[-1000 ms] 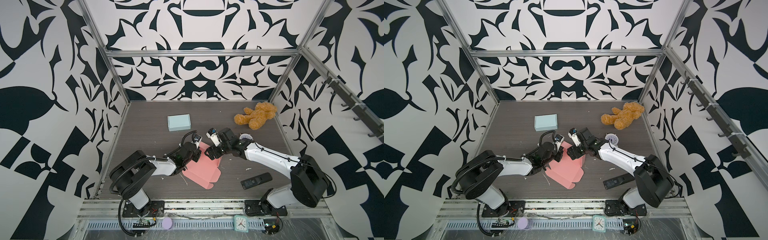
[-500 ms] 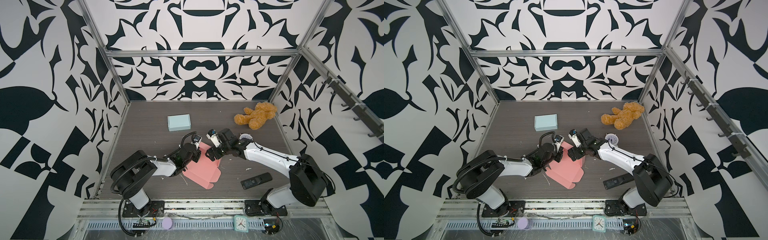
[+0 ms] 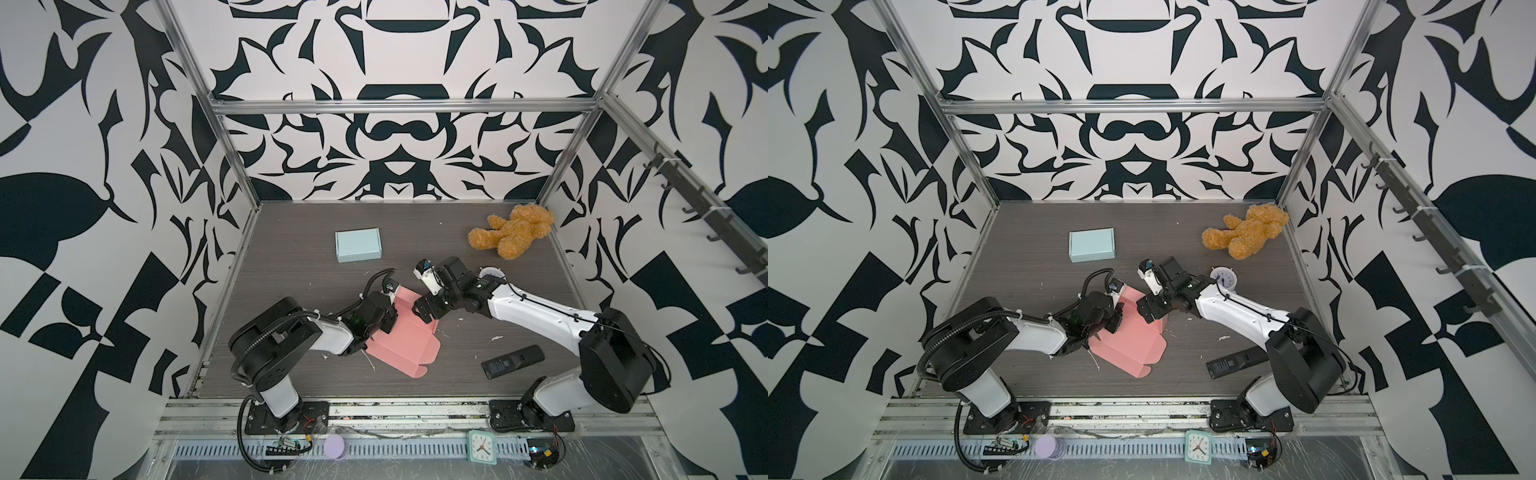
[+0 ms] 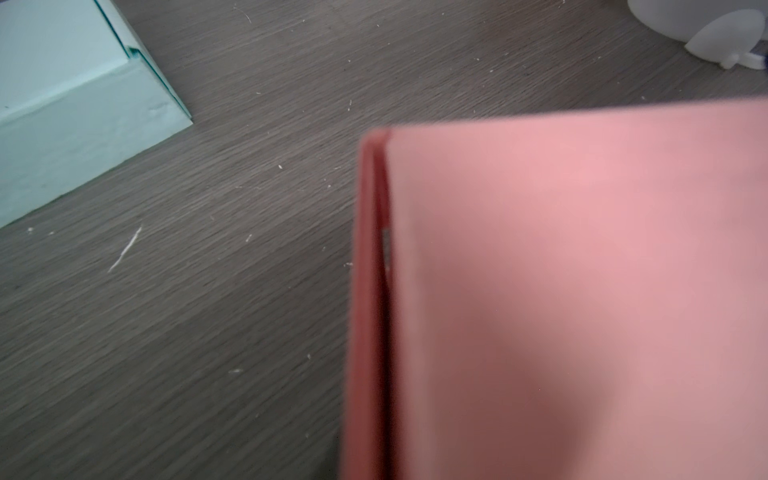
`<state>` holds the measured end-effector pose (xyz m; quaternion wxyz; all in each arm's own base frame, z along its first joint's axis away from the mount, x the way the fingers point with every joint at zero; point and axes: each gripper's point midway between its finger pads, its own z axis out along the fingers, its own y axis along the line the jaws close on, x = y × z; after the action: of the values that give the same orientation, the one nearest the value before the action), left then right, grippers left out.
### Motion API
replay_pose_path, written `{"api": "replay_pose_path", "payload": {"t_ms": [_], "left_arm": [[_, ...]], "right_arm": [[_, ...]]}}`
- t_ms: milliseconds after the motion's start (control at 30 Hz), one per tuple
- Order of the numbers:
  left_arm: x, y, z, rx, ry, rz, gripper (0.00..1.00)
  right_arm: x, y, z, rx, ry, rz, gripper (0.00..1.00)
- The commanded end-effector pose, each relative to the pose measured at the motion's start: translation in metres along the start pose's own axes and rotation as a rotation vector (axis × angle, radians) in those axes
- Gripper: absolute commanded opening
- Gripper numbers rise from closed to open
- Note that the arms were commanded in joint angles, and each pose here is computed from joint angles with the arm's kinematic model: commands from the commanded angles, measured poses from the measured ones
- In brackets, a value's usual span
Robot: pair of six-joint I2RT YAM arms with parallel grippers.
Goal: Fold the paper box
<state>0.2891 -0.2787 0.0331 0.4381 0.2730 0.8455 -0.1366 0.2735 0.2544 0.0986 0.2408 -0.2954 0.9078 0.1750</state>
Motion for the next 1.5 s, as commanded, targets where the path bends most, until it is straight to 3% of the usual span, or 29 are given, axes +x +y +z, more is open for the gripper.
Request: {"api": "replay_pose_path", "payload": {"t_ms": [0,400,800,1133,1467], "left_arm": [[0.002,0.0,-0.006,-0.003,-0.004,-0.004,0.21],[0.003,-0.008,-0.026,0.029,0.014,-0.038,0.3],[0.013,-0.028,-0.055,0.123,0.099,-0.128,0.46],[0.027,-0.048,-0.077,0.198,0.203,-0.211,0.53],[0.013,-0.038,-0.114,0.128,0.291,-0.332,0.59]], "right_arm": [[-0.02,-0.001,-0.007,0.019,-0.044,-0.021,0.93],[-0.023,-0.003,0.003,0.022,-0.038,-0.031,0.89],[-0.02,-0.002,0.009,0.01,-0.021,-0.028,0.76],[-0.016,-0.007,0.016,-0.02,-0.005,0.012,0.75],[-0.016,-0.016,0.02,-0.107,-0.006,0.096,0.69]]}}
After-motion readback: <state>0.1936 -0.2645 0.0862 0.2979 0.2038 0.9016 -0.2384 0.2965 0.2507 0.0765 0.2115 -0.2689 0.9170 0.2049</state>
